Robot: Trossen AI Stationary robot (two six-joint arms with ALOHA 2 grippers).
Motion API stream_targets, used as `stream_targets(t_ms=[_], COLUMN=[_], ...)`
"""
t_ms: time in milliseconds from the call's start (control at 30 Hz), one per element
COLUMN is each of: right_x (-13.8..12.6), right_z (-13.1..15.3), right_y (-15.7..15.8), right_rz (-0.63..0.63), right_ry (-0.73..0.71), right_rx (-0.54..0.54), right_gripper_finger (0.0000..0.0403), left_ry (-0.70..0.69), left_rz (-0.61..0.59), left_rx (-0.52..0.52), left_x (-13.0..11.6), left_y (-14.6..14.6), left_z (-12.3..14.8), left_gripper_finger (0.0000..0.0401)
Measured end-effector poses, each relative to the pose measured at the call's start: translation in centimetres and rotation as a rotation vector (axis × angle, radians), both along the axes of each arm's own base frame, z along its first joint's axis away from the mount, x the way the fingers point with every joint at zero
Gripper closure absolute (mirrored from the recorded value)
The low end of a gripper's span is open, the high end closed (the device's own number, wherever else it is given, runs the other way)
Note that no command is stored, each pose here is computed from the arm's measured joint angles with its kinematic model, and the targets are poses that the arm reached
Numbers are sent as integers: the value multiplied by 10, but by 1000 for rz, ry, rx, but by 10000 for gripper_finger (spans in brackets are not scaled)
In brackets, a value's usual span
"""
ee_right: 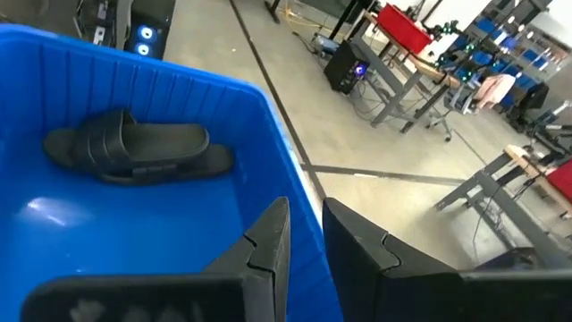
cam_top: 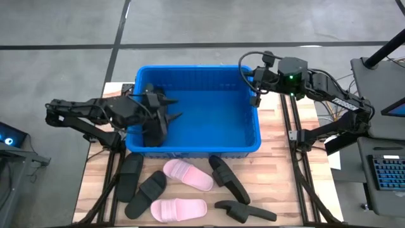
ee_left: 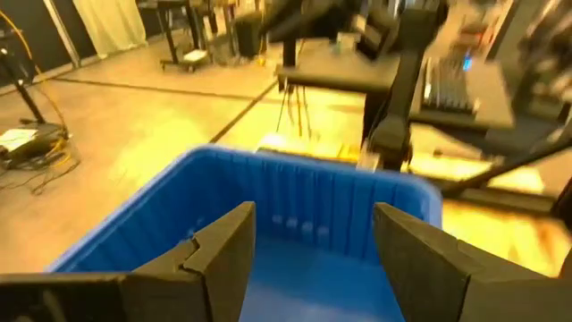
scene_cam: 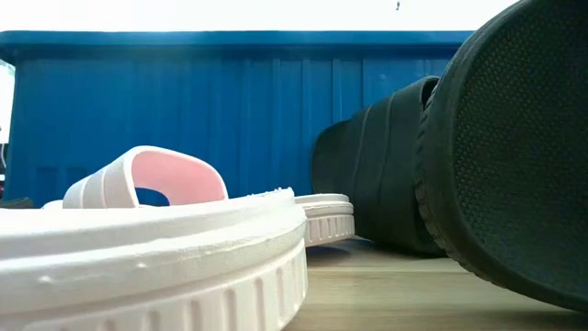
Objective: Pick and place slides into bin
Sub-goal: Put the black slide into the blue container
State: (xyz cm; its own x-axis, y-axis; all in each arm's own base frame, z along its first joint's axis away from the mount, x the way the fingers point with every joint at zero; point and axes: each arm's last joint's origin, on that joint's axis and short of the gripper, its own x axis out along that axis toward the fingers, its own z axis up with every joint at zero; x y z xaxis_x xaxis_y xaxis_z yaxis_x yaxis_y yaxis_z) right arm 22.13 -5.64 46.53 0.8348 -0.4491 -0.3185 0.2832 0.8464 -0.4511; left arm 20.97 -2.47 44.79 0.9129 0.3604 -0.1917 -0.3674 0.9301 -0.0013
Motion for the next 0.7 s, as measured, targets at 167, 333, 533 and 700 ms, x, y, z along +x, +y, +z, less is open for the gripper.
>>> stream_targets(t_ms=[167,333,533,700], right_x=[-1,-11,-32,-48], right_z=[-1,5,20,27], right_y=[0,5,16,29], right_rz=[-13,-10,45,154], right_ry=[-2,-60,-212,-298], right_rx=[35,70,216,423], right_gripper_finger=[344,346,348,349], left_ry=[-112,-120,-120,-198], left_rz=[-23,-26,-25,-26], left_rx=[-26,-28,-28,-42], left_x=[2,3,3,3], left_y=[-1,-1,-1,-1], left_z=[10,10,10,18], left_gripper_finger=[190,190,190,190])
